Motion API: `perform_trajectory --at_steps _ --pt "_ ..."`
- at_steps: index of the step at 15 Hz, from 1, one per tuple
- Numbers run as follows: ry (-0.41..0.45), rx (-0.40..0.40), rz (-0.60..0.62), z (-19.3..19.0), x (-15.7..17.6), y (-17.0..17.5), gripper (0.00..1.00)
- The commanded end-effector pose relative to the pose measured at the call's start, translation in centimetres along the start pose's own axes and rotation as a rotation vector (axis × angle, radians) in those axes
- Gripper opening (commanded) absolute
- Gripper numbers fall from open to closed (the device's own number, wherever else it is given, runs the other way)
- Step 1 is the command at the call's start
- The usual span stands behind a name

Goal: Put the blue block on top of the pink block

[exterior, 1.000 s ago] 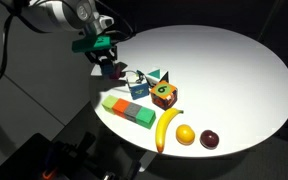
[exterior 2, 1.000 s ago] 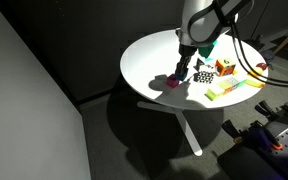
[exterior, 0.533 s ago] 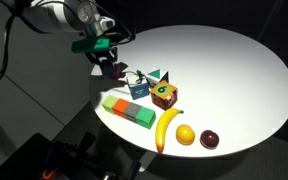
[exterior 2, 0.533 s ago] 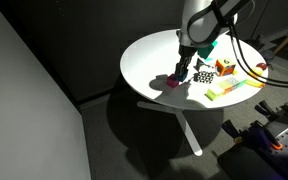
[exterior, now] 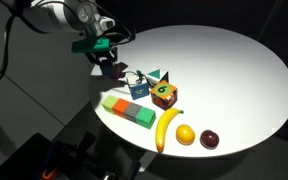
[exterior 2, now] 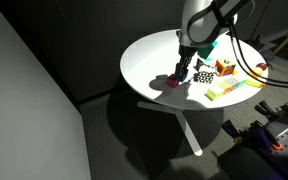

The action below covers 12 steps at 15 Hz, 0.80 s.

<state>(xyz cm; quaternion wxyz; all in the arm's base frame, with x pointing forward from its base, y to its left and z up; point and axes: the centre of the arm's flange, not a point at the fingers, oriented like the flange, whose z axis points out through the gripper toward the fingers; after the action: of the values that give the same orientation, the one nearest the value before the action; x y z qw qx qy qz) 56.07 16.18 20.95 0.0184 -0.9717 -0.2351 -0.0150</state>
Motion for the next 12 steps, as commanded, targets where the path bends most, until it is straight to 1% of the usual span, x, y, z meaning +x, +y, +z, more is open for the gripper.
perform_trajectory --at_steps 1,2,12 --pt "0.000 0.000 0.000 0.0 0.0 0.0 0.53" --pt "0.000 0.000 0.000 0.0 0.0 0.0 0.28" --pt "0.019 -0.002 0.007 -1.5 1.6 -0.4 0.28"
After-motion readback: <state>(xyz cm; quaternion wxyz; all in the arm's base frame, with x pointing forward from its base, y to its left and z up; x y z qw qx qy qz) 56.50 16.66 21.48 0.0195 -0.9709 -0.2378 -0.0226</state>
